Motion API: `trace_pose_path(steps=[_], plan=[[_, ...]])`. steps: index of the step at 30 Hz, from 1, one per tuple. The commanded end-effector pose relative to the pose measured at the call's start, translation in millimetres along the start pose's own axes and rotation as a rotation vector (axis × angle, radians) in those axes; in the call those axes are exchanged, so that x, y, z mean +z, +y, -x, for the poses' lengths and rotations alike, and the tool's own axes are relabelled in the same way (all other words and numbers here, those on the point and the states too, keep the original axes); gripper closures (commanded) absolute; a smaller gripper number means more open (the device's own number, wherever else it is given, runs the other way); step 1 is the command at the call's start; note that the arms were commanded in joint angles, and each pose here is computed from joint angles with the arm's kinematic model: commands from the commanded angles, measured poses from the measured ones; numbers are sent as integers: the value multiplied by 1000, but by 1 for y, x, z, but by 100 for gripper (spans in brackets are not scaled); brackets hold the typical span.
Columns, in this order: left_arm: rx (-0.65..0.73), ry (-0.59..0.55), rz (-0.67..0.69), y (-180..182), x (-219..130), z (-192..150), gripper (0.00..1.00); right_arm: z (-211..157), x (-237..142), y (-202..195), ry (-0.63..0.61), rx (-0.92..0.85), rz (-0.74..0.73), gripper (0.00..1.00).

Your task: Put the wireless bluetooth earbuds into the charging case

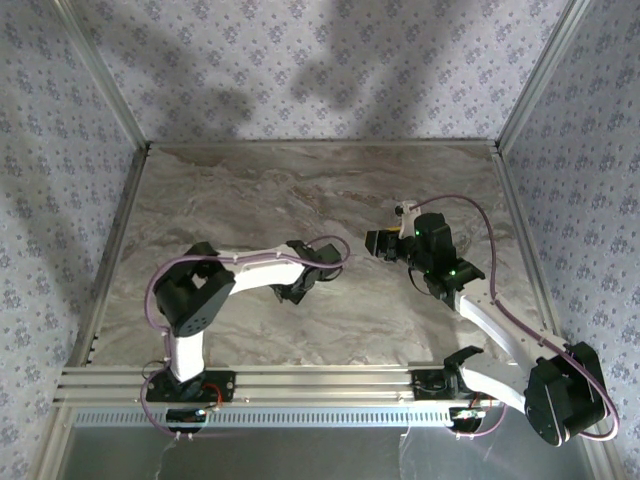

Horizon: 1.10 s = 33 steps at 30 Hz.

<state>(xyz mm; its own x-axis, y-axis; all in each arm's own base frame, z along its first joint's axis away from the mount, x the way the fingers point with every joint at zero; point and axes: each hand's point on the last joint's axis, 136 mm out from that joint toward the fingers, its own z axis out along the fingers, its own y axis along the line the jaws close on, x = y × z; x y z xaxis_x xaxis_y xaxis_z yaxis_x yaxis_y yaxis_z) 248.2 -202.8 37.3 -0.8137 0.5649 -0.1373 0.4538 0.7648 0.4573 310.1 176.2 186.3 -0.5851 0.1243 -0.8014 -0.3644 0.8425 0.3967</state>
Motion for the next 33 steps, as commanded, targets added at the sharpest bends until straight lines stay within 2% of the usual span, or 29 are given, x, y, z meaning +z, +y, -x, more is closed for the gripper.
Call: trace_pose_path(steps=[1, 9, 15, 21, 33], plan=[[-69, -47, -176, -2, -22, 6, 80, -5, 2, 1, 15, -11, 6, 40], [-282, -116, -671, -4, -65, 23, 79, -5, 3, 1, 21, -12, 7, 40], [-362, -163, -877, -2, -81, 44, 79, -5, 4, 0, 23, -13, 3, 40], [-384, -185, -950, -4, -75, 58, 79, -6, 5, 0, 28, -13, 1, 40], [-320, -239, -1010, -20, -55, 82, 79, -7, 6, -1, 32, -17, -3, 40]])
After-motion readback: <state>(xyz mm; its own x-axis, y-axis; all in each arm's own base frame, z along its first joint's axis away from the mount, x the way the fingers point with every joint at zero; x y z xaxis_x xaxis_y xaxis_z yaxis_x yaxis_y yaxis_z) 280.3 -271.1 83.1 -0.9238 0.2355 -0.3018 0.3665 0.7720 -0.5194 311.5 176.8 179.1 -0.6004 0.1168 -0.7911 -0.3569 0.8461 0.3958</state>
